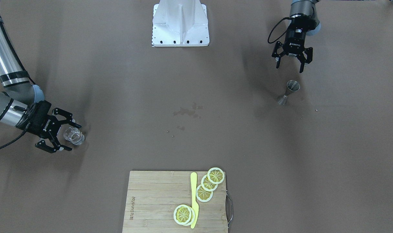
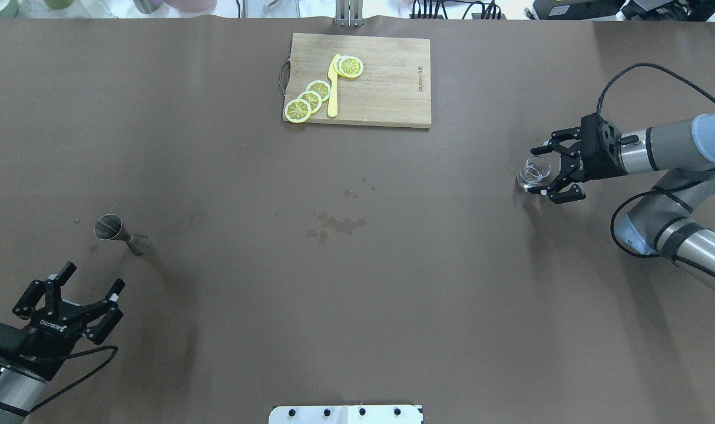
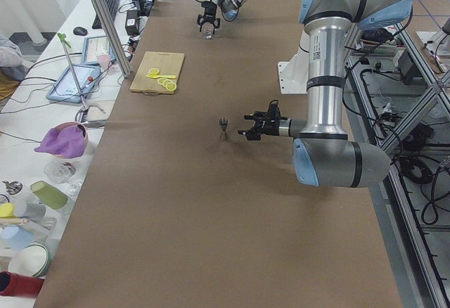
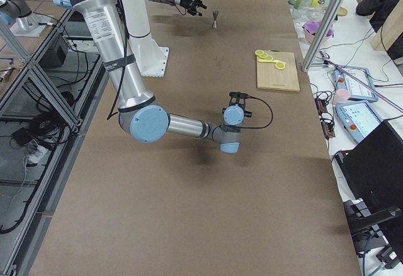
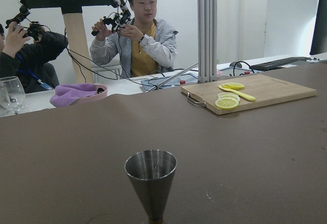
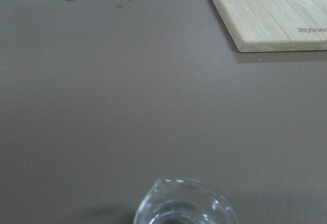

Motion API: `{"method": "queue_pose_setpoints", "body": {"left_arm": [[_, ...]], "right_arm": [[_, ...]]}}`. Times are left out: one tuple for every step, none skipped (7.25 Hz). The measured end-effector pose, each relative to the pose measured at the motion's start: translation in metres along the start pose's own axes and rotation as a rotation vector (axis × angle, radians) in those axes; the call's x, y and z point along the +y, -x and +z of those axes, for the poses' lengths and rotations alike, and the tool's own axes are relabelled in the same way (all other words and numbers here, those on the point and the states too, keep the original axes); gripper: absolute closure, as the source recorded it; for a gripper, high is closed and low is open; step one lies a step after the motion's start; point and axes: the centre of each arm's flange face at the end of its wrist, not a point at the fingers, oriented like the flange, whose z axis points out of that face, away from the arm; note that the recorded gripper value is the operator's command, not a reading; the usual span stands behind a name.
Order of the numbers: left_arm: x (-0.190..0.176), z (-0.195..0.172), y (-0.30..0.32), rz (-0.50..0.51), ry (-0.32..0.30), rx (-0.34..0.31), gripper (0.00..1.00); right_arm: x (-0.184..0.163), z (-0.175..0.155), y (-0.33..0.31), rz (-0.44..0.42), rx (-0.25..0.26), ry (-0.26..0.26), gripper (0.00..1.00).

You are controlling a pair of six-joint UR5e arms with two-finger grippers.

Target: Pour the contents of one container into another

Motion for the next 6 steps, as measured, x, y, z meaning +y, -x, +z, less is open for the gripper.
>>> {"method": "queue_pose_setpoints", "body": {"left_arm": [[0.007, 0.003, 0.005, -0.023, -0.008, -0.04, 0.03], [0.013, 0.003, 0.016, -0.032, -0.017, -0.078, 0.03], [0.019, 0.004, 0.023, -0.031, -0.026, -0.107, 0.03], [0.025, 0.006, 0.024, -0.032, -0.032, -0.127, 0.03], [0.029, 0.007, 0.023, -0.037, -0.039, -0.141, 0.03], [0.033, 0.009, 0.021, -0.042, -0.046, -0.15, 0.03]], "right_arm": [[0.002, 0.003, 0.001, -0.001, -0.002, -0.001, 0.1], [0.003, 0.004, 0.002, -0.002, -0.003, -0.001, 0.12], [0.003, 0.005, 0.003, -0.002, -0.003, -0.001, 0.17], [0.003, 0.006, 0.004, -0.002, -0.004, -0.001, 0.23], [0.003, 0.007, 0.004, -0.001, -0.005, 0.0, 0.28], [0.004, 0.008, 0.005, 0.002, -0.006, 0.001, 0.34]]}}
